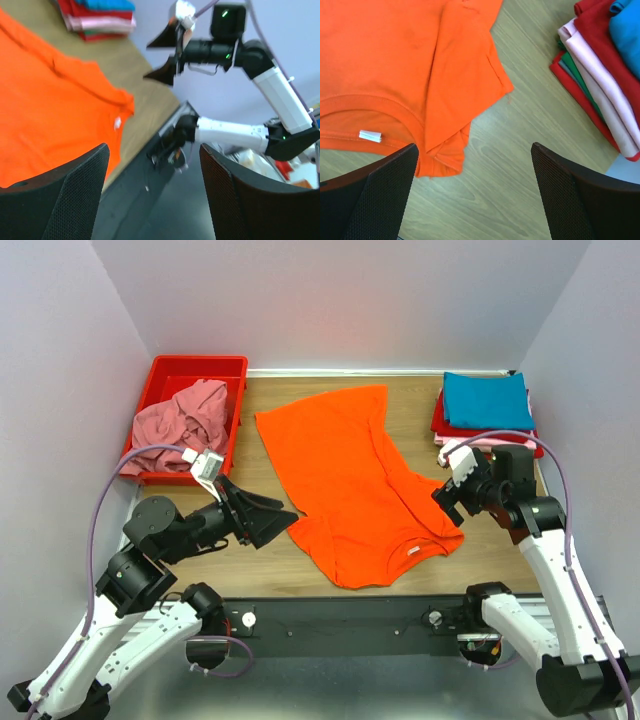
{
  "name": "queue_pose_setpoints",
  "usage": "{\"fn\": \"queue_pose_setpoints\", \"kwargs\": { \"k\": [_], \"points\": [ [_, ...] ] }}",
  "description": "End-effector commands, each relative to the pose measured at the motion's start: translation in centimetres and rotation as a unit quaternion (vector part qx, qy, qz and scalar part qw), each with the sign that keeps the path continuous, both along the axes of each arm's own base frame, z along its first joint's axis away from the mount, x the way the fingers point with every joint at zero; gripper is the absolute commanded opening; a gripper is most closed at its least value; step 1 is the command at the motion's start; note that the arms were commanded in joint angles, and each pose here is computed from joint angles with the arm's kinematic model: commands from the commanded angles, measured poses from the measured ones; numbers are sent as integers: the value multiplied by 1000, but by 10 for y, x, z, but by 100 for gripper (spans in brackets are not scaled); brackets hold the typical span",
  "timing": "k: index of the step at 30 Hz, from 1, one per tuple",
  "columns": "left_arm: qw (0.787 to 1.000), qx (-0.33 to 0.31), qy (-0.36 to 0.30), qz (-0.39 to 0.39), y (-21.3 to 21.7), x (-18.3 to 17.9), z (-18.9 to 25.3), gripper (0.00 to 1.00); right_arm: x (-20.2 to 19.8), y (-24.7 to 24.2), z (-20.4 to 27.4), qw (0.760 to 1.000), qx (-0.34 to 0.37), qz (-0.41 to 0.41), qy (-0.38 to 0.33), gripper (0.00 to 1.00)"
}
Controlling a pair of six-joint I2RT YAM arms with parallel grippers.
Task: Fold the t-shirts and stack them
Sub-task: Flatten the tshirt out
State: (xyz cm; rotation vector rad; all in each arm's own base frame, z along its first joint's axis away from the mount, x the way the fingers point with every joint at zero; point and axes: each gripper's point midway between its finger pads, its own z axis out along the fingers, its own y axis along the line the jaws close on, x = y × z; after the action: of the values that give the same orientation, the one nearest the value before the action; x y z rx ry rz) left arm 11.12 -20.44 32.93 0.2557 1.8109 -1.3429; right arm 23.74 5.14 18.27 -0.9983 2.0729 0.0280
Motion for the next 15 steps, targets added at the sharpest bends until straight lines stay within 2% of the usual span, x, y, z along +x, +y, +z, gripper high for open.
{"fn": "queue_pose_setpoints", "kwargs": {
  "k": [1,5,9,10,13,15],
  "points": [
    [995,76,6,63,-4,44,-33,80,20,14,7,999,45,-2,10,100],
    [990,122,-15,76,-20,81,-58,81,27,41,-9,991,108,21,74,100],
    [970,217,32,100,-23,112,-117,80,25,70,-33,971,174,61,155,100],
    [965,237,53,95,-25,114,-136,77,23,73,-37,967,181,68,165,100],
    [961,245,108,69,-30,99,-177,69,18,83,-43,957,204,88,188,100],
    [955,254,145,58,-27,83,-207,68,15,88,-50,950,216,96,202,99]
  ]
}}
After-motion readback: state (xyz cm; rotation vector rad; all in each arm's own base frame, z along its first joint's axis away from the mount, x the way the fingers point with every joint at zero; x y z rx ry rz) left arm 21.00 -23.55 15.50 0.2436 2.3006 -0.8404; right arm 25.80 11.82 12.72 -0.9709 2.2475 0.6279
